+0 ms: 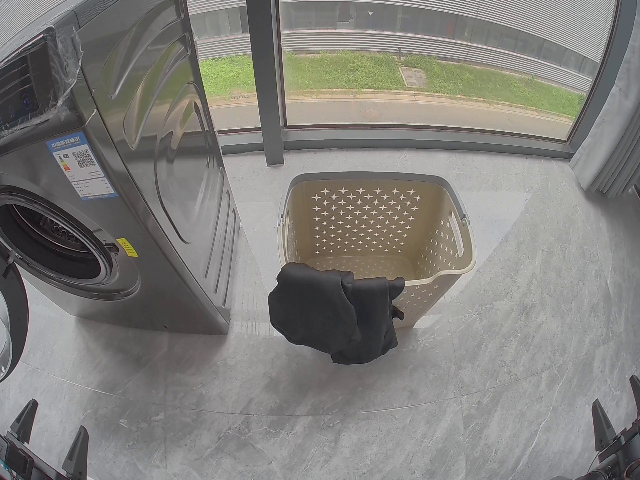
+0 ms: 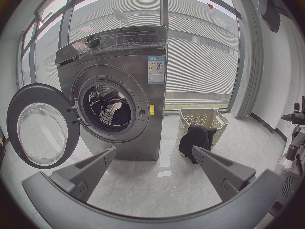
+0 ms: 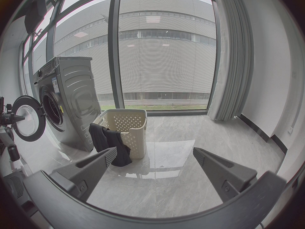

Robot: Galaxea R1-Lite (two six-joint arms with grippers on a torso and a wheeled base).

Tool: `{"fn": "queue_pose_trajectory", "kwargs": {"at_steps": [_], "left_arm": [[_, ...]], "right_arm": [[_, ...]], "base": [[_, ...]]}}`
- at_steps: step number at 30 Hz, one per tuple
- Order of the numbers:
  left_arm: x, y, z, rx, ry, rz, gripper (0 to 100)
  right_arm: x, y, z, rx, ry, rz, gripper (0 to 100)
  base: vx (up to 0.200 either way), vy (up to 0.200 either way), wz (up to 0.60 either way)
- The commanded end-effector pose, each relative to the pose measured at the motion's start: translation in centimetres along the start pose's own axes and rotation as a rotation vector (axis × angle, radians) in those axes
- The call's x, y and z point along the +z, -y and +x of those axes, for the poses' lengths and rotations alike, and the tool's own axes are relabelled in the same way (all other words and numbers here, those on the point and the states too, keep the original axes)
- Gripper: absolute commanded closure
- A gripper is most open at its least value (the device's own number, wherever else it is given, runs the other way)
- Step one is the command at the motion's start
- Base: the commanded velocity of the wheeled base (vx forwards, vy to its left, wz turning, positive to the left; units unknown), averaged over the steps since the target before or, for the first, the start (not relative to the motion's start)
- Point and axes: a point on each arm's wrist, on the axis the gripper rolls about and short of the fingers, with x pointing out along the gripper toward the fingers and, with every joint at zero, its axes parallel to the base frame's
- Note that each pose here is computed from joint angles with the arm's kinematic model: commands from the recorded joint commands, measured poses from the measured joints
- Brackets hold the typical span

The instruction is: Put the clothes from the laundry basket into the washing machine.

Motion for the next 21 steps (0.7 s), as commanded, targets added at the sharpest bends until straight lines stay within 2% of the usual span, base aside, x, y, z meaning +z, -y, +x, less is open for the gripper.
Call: {"fn": "queue_pose_trajectory", "kwargs": {"at_steps": [1,5,8,19,20,21], "left_arm": [[-0.4,0.0,0.0,0.0,-0.006,0.0,0],[-0.4,0.0,0.0,0.0,-0.006,-0.001,0],[-0.4,0.0,0.0,0.0,-0.006,-0.001,0],[-0.4,0.0,0.0,0.002,-0.006,-0.006,0],[-0.4,0.0,0.0,0.002,-0.006,-0.006,0],[-0.4,0.0,0.1,0.002,-0.008,-0.006,0]], "right_arm": [[-0.5,0.0,0.1,0.002,-0.008,-0.002,0],[-0.5,0.0,0.1,-0.001,-0.008,0.002,0],[-0.5,0.0,0.1,0.0,-0.008,-0.018,0],[-0.5,0.0,0.0,0.014,-0.002,-0.035,0],[-0.4,0.0,0.0,0.014,0.009,-0.036,0],[0.9,0.0,-0.3,0.016,0.068,-0.041,0]], "base": [[0.2,0.0,0.0],[0.2,0.0,0.0],[0.2,0.0,0.0],[0.0,0.0,0.0],[0.0,0.0,0.0],[0.0,0.0,0.0]]}}
